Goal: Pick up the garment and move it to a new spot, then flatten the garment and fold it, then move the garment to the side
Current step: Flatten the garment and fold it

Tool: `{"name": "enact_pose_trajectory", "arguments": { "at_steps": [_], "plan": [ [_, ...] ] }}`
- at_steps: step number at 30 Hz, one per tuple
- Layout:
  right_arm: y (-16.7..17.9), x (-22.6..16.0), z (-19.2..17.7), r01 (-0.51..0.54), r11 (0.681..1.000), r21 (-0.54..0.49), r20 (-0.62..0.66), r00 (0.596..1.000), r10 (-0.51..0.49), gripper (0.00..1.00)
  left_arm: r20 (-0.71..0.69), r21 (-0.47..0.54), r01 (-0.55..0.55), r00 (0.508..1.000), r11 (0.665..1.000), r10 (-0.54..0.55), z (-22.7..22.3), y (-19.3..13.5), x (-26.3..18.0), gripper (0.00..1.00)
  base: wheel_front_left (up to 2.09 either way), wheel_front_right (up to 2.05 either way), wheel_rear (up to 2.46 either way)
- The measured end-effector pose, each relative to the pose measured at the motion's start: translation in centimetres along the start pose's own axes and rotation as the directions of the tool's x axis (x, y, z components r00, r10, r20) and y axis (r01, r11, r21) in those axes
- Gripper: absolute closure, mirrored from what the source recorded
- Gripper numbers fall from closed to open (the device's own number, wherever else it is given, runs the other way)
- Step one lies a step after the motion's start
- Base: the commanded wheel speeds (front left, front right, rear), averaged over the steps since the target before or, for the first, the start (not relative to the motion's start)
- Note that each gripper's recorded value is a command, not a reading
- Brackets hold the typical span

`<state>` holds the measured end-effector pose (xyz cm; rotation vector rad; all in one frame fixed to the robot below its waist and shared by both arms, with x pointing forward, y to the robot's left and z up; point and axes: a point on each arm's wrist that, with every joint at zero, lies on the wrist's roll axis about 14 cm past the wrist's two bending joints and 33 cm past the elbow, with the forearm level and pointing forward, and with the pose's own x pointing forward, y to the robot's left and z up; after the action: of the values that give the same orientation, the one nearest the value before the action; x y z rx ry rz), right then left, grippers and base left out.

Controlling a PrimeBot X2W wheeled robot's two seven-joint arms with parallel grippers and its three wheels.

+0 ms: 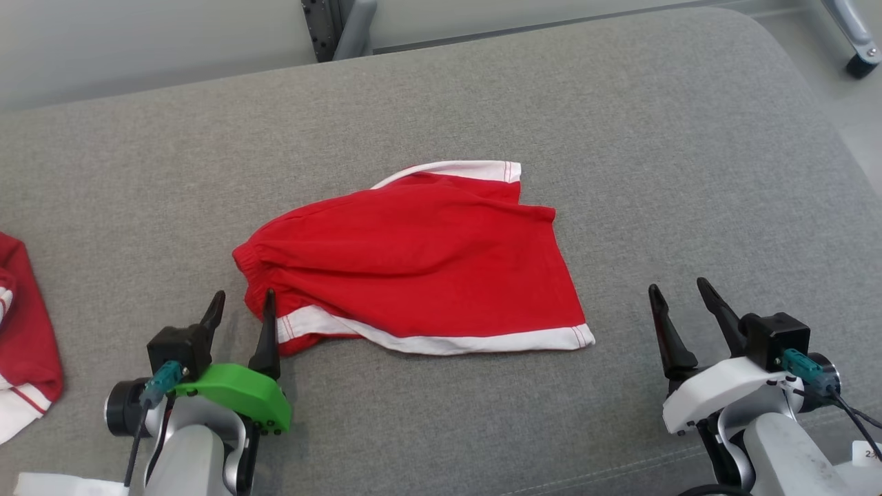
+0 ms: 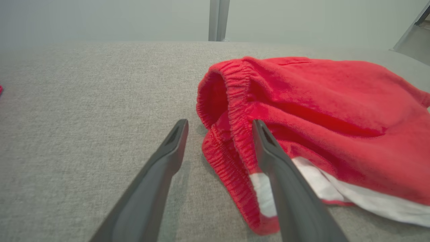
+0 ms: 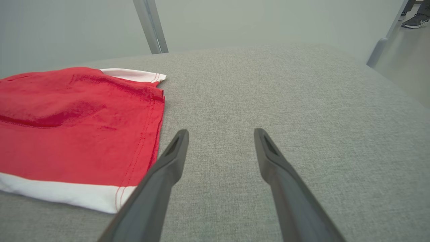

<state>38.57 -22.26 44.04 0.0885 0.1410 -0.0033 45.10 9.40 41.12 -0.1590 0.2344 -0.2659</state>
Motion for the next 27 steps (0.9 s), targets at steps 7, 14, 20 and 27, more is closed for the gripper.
{"name": "enact_pose_trajectory", "arguments": {
  "at_steps": [7,14,20,27],
  "plan": [
    [1.5,-0.1,0.9,-0.023,0.999,0.024,0.041,0.999,0.022,0.00,0.017,0.008,-0.053,0.998,0.999,0.053,-0.2,1.3,-3.2,0.00,0.00,0.00,0.00],
    [2.8,-1.1,1.5,-0.045,0.998,0.039,0.068,0.997,0.042,0.00,0.070,0.031,-0.089,0.994,0.996,0.087,0.8,1.9,-6.8,0.00,0.00,0.00,0.00],
    [3.5,-2.3,1.9,-0.060,0.998,0.033,0.086,0.995,0.057,0.00,0.115,0.052,-0.103,0.989,0.993,0.096,1.6,1.8,-9.7,0.00,0.00,0.00,0.00],
    [4.5,-3.1,1.9,-0.083,0.996,0.034,0.092,0.993,0.080,0.00,0.120,0.066,-0.104,0.988,0.992,0.096,1.3,1.4,-11.6,0.00,0.00,0.00,0.00]
  ]
}}
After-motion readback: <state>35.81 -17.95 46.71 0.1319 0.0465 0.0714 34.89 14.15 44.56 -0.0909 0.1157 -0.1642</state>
